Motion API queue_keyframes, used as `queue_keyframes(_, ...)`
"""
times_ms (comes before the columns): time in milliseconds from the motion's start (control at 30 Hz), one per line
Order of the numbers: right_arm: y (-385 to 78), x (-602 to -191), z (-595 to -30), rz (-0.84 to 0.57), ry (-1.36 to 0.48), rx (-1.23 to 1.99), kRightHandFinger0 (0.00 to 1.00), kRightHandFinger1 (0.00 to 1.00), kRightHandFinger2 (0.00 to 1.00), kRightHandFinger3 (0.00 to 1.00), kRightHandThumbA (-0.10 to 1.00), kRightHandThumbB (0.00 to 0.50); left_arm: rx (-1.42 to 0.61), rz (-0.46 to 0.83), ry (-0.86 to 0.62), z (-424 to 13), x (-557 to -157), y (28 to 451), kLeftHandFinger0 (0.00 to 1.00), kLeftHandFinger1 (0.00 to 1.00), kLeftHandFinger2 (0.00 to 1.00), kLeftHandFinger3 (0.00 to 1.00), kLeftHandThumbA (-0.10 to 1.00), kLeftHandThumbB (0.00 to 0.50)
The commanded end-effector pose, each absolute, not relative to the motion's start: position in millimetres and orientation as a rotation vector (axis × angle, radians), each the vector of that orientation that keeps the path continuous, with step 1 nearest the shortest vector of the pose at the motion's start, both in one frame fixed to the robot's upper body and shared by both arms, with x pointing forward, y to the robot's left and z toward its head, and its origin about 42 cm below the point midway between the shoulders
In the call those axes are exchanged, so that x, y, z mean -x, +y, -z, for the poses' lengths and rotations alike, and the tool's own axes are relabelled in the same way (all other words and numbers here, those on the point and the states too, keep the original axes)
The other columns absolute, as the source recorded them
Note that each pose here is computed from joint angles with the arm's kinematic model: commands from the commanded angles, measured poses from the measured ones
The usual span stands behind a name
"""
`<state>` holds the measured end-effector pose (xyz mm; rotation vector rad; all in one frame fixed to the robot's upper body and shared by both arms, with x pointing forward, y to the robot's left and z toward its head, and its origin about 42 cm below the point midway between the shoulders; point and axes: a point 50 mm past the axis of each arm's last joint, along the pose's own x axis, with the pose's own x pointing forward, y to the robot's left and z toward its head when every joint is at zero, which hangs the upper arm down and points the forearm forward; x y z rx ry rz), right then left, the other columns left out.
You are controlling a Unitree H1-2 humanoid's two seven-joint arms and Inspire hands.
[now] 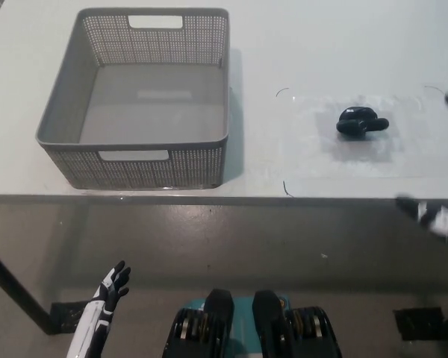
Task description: Use the right hand to pick up a webcam and put it into a container on the left side
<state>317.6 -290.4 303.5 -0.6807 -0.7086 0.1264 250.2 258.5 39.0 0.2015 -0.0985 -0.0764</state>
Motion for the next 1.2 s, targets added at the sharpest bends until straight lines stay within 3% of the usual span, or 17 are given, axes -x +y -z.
queue_keyframes(0, -294.2, -372.1, -374.7, -0.103, -0.635, 0.901, 1.0, 1.0, 1.0, 1.0, 0.86, 0.436, -0.222, 0.092, -0.163, -49.3, -252.3, 261.4, 1.0, 1.0, 1.0, 1.0, 1.0, 0.206)
queue_keyframes(167, -286.5, -429.3, -409.8, -0.127, -0.577, 1.012, 1.0, 1.0, 1.0, 1.0, 0.87, 0.462, -0.218, 0.097, -0.157, -47.9, -252.4, 262.0, 1.0, 1.0, 1.0, 1.0, 1.0, 0.187)
queue_keyframes(367, -273.5, -486.3, -437.9, -0.17, -0.462, 1.111, 1.0, 1.0, 1.0, 1.0, 0.83, 0.449, -0.226, 0.096, -0.16, -48.3, -251.5, 260.5, 1.0, 1.0, 1.0, 1.0, 1.0, 0.176)
queue_keyframes(500, -264.2, -518.1, -446.3, -0.201, -0.352, 1.179, 1.0, 1.0, 1.0, 1.0, 0.8, 0.49, -0.223, 0.098, -0.159, -48.2, -251.9, 260.8, 1.0, 1.0, 1.0, 1.0, 1.0, 0.182)
queue_keyframes(567, -261.5, -525.3, -447.2, -0.203, -0.327, 1.218, 1.0, 1.0, 1.0, 1.0, 0.82, 0.5, -0.236, 0.104, -0.164, -49.4, -253.4, 260.2, 1.0, 1.0, 1.0, 1.0, 1.0, 0.165)
queue_keyframes(833, -255.5, -557.2, -421.1, -0.263, -0.177, 1.323, 1.0, 1.0, 1.0, 1.0, 0.79, 0.5, -0.237, 0.107, -0.158, -48.0, -252.2, 260.0, 1.0, 1.0, 1.0, 1.0, 1.0, 0.184)
queue_keyframes(1000, -253.4, -566.7, -402.1, -0.286, -0.102, 1.384, 1.0, 1.0, 1.0, 1.0, 0.73, 0.5, -0.228, 0.107, -0.161, -48.8, -252.8, 259.9, 1.0, 1.0, 1.0, 1.0, 1.0, 0.178)
queue_keyframes(1167, -255.1, -573.0, -384.6, -0.294, -0.038, 1.432, 1.0, 1.0, 1.0, 1.0, 0.75, 0.5, -0.231, 0.111, -0.16, -48.6, -252.3, 260.1, 1.0, 1.0, 1.0, 1.0, 1.0, 0.172)
